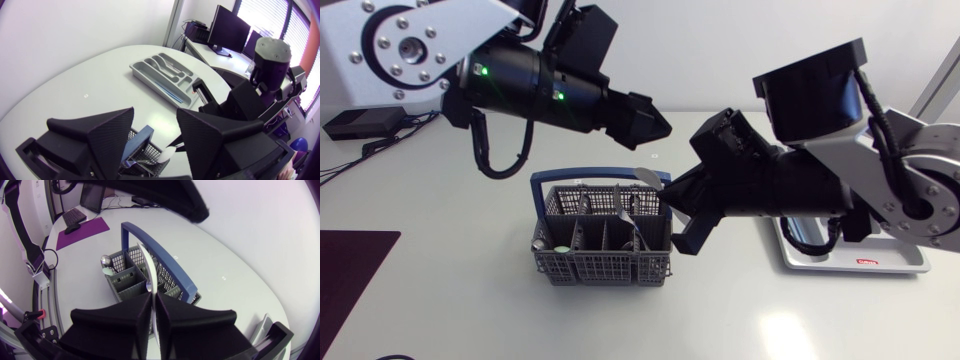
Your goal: Unload the cutlery basket into the drawer organizer.
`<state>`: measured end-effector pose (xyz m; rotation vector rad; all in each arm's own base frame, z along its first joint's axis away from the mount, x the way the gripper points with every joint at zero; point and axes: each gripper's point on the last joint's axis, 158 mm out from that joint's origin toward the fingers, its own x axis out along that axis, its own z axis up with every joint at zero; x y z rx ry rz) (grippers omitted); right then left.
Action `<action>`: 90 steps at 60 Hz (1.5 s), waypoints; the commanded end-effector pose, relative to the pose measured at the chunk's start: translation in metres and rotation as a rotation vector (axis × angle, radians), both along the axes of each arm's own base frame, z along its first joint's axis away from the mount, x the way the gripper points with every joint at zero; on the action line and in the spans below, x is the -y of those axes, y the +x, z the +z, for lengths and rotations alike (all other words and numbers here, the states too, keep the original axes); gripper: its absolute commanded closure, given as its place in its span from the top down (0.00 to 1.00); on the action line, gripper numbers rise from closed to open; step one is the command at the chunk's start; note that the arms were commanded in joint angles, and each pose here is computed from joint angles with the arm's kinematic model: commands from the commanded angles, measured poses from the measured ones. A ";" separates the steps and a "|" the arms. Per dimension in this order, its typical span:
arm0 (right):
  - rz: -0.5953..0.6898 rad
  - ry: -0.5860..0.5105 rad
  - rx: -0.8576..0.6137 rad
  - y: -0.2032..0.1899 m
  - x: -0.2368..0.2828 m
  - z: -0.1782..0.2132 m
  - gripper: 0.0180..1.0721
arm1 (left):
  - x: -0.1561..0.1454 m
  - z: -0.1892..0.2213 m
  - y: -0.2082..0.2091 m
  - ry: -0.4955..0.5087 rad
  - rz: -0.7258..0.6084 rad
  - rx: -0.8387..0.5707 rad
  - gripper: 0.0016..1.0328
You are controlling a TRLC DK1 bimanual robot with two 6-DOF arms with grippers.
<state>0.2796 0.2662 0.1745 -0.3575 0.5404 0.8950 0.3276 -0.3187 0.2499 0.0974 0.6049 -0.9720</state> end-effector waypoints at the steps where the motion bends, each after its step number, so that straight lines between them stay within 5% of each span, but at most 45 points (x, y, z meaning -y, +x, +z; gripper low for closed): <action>1: 0.011 -0.019 -0.010 -0.008 0.010 -0.007 0.11 | -0.010 0.030 0.007 -0.048 0.033 0.035 0.69; 12: 0.013 -0.033 -0.044 -0.016 0.049 -0.011 0.11 | -0.041 0.042 0.015 -0.006 0.073 0.096 0.69; 36: -0.004 -0.110 -0.126 -0.012 0.160 -0.041 0.11 | -0.078 -0.021 -0.028 0.262 0.038 0.118 0.69; 64: 0.024 -0.228 -0.207 0.002 0.288 -0.094 0.11 | -0.082 -0.085 -0.059 0.413 -0.023 0.070 0.69; 90: 0.163 -0.382 -0.288 0.007 0.397 -0.144 0.12 | -0.079 -0.103 -0.068 0.484 -0.055 0.095 0.69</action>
